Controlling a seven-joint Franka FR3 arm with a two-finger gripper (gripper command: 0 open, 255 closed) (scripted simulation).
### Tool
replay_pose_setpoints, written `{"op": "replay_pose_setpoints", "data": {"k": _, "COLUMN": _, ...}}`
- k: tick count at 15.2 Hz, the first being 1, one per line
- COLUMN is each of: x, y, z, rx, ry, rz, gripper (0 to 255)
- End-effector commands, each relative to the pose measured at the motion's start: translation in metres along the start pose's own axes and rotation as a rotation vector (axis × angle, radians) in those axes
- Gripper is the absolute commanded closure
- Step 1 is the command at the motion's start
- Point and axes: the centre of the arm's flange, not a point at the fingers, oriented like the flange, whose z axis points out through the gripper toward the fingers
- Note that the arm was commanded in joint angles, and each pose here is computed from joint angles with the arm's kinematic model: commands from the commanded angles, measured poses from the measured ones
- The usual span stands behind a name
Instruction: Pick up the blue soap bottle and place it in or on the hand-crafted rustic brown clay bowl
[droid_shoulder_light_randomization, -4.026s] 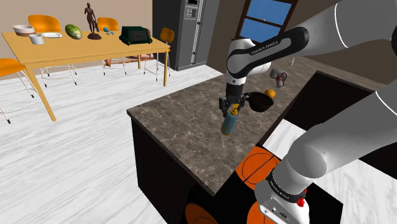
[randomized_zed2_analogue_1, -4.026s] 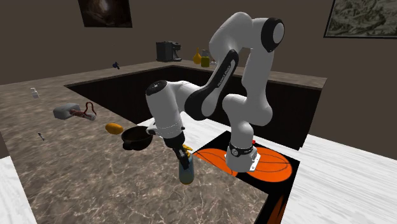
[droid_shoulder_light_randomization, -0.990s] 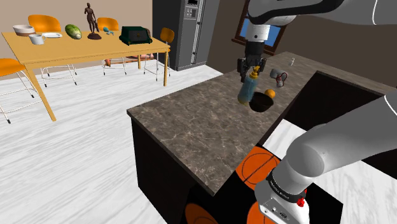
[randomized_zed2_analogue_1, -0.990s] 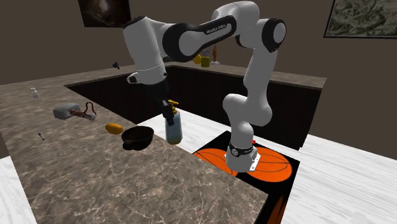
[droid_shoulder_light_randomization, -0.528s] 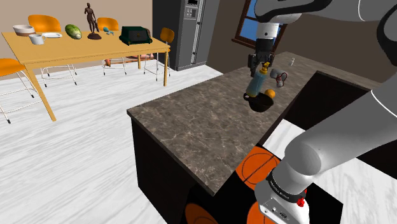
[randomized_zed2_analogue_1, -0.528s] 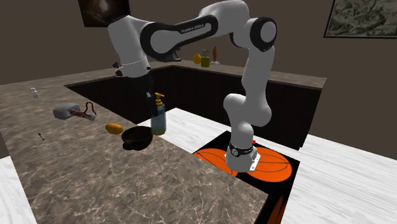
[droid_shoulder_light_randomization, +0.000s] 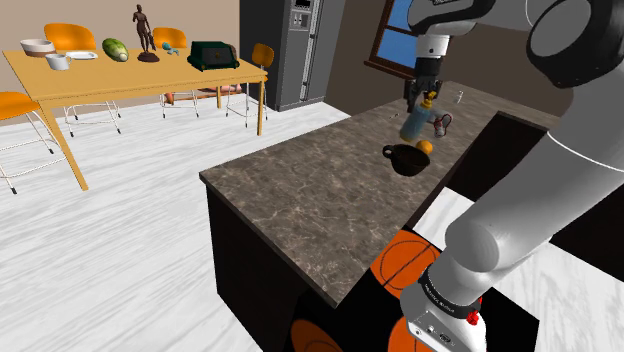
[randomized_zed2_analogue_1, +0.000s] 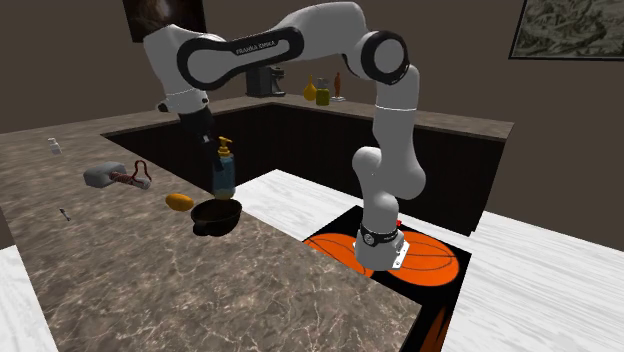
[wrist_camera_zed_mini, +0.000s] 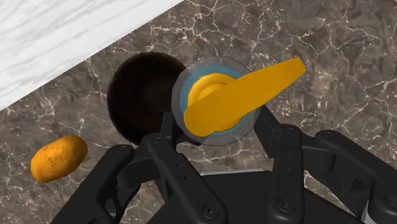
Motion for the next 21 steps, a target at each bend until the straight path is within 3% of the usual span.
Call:
{"op": "replay_pose_setpoints", "data": {"k": 1, "x": 0.010, "y": 0.024, "z": -0.003, "rx": -0.001, "ry": 0.000, "rz": -0.002, "gripper": 255}}
{"op": "replay_pose_setpoints", "data": {"k": 6, "x": 0.036, "y": 0.081, "z": -0.010, "rx": -0.001, "ry": 0.000, "rz": -0.002, "gripper": 255}}
{"op": "replay_pose_setpoints", "data": {"k": 21, "x": 0.054, "y": 0.076, "z": 0.067, "rx": -0.001, "ry": 0.000, "rz": -0.002, "gripper": 255}}
